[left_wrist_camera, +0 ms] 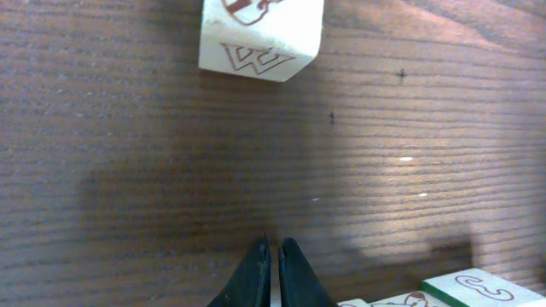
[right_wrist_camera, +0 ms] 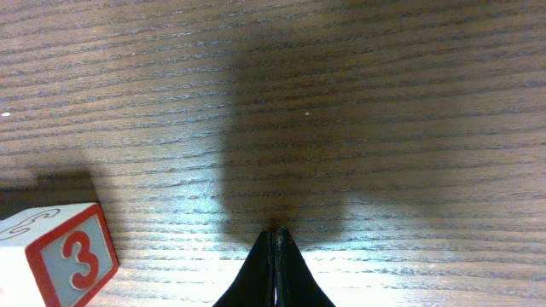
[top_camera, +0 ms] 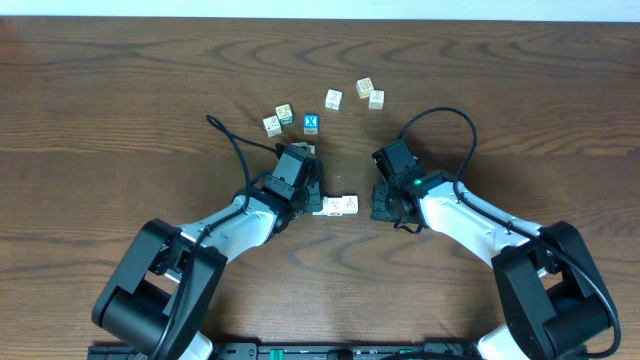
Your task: Lift 3 blocks
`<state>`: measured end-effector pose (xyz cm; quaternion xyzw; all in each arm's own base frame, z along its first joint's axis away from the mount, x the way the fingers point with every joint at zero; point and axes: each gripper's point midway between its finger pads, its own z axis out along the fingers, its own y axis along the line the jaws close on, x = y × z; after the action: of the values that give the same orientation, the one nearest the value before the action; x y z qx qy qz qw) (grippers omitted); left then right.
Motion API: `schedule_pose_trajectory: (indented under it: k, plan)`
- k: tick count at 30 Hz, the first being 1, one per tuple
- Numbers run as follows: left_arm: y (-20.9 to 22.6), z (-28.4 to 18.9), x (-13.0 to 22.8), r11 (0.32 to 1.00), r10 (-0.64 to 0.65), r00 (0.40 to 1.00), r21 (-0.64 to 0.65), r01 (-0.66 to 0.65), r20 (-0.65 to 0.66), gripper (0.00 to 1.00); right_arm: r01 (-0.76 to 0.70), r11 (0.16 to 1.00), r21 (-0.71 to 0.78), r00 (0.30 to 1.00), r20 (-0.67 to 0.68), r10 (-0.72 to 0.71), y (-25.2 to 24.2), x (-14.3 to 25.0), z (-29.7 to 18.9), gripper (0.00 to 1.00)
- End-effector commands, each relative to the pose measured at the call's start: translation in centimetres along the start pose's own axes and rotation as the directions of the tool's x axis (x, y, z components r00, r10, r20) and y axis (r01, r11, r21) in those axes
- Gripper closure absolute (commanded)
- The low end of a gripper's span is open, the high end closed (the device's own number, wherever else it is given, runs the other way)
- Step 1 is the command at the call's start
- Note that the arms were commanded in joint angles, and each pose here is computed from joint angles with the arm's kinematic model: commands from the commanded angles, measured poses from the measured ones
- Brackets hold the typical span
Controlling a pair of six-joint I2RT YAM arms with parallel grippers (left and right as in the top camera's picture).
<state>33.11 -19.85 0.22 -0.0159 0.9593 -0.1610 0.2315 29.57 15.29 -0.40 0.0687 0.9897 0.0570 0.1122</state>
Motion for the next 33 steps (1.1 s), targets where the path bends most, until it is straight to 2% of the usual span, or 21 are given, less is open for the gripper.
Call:
schedule_pose_trajectory:
  k: [1, 21, 25, 33]
  plan:
    - [-0.9, -0.2, -1.2, 1.0, -0.005, 1.0, 0.027, 0.004, 0.027, 0.93, -0.001, 0.998, 0.066, 0.999, -0.037, 0.004, -1.8, 1.2, 1.3, 0.99]
    - [-0.5, -0.4, -2.6, 1.0, 0.009, 0.997, -0.015, -0.008, 0.078, 0.93, -0.001, 0.998, 0.063, 0.999, -0.044, 0.004, -1.8, 1.3, 1.3, 0.99]
    - [0.1, -0.3, -1.6, 0.999, 0.009, 0.999, -0.04, -0.008, 0.04, 0.93, 0.045, 0.999, -0.018, 0.996, -0.081, -0.046, -0.4, 1.9, 1.3, 0.99]
    - [1.1, -0.4, 0.0, 0.997, 0.007, 1.0, -0.08, -0.009, -0.025, 0.93, 0.13, 0.979, -0.159, 0.988, -0.063, -0.142, 2.2, 1.5, 1.1, 0.99]
